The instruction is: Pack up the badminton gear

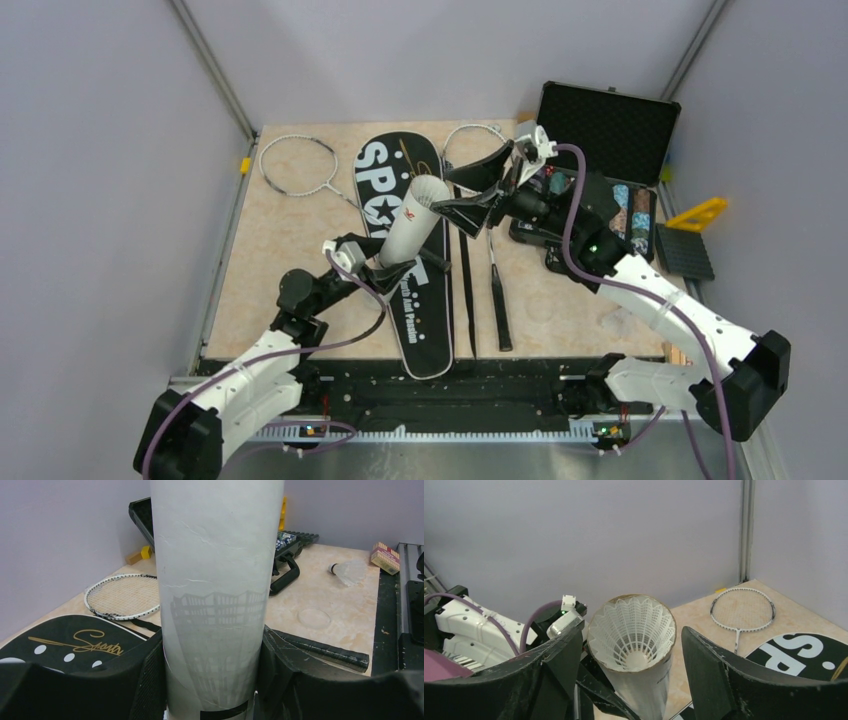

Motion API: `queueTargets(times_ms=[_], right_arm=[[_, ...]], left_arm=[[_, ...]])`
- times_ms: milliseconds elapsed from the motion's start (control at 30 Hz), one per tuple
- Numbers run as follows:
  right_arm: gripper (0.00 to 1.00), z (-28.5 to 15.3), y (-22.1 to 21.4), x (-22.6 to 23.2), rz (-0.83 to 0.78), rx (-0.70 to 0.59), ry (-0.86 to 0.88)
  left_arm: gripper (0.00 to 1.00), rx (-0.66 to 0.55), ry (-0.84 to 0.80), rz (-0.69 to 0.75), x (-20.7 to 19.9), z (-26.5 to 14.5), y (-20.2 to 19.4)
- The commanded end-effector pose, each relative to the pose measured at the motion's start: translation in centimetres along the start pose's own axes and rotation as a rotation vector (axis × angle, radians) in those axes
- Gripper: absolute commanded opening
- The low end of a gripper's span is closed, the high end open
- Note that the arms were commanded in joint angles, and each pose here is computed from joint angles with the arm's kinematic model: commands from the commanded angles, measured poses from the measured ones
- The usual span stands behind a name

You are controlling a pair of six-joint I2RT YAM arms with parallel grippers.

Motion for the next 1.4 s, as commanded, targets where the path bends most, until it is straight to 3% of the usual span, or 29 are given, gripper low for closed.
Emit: queueTargets(times_ms=[0,100,200,333,433,633,867,1067,1367], right_arm=[[0.77,-0.7,3.5,1.7,-0.068,-0.067,-0.018],[0.81,-1.3,4.1,1.4,-0.071,-0.062,-0.093],[0.94,-1.8,4.6,0.7,-0.077,-0.058,-0.182],[0.96,-2.4,4.9,-0.8,-0.097,0.008,-0.329],[0.97,-2.7,4.3,-1.7,-0.116,0.145,-0.393],[0.98,-2.9,1.8,-1.2,-0.195,0.449,-0.253],[0.99,-3.2,0.5,0.3,-0.177,0.484,-0.118],[0.99,-3.5,-0.2,0.1,-0.159,0.487,-0.131],[0.99,-3.2,-3.3,-2.7,-0.111,0.642,-0.235]], left_arm=[[0.17,-0.108,-0.006,0.068,0.0,0.2,2.6],[0.17,-0.102,-0.015,0.073,-0.1,0.1,2.5],[0.17,-0.093,-0.043,0.089,-0.4,0.0,2.4],[0.17,-0.050,-0.100,0.127,-1.0,-0.2,1.9],[0.17,-0.025,-0.129,0.156,-1.3,-0.4,1.8],[0.17,-0.018,-0.166,0.190,-1.7,-0.7,1.8],[0.17,-0.014,-0.177,0.193,-1.9,-0.8,1.8],[0.17,-0.009,-0.193,0.187,-2.0,-0.7,1.7],[0.17,-0.015,-0.236,0.192,-2.5,-0.8,1.7]])
Point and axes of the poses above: each gripper's point midway between its finger pads, its own z axis out along the fingers, its own x axis along the line the jaws close on, y = z × x, the point moved 5 cm from there along -z, back along the fingers, and after that the axes turned 3 degrees about z, right-handed, at the moved point
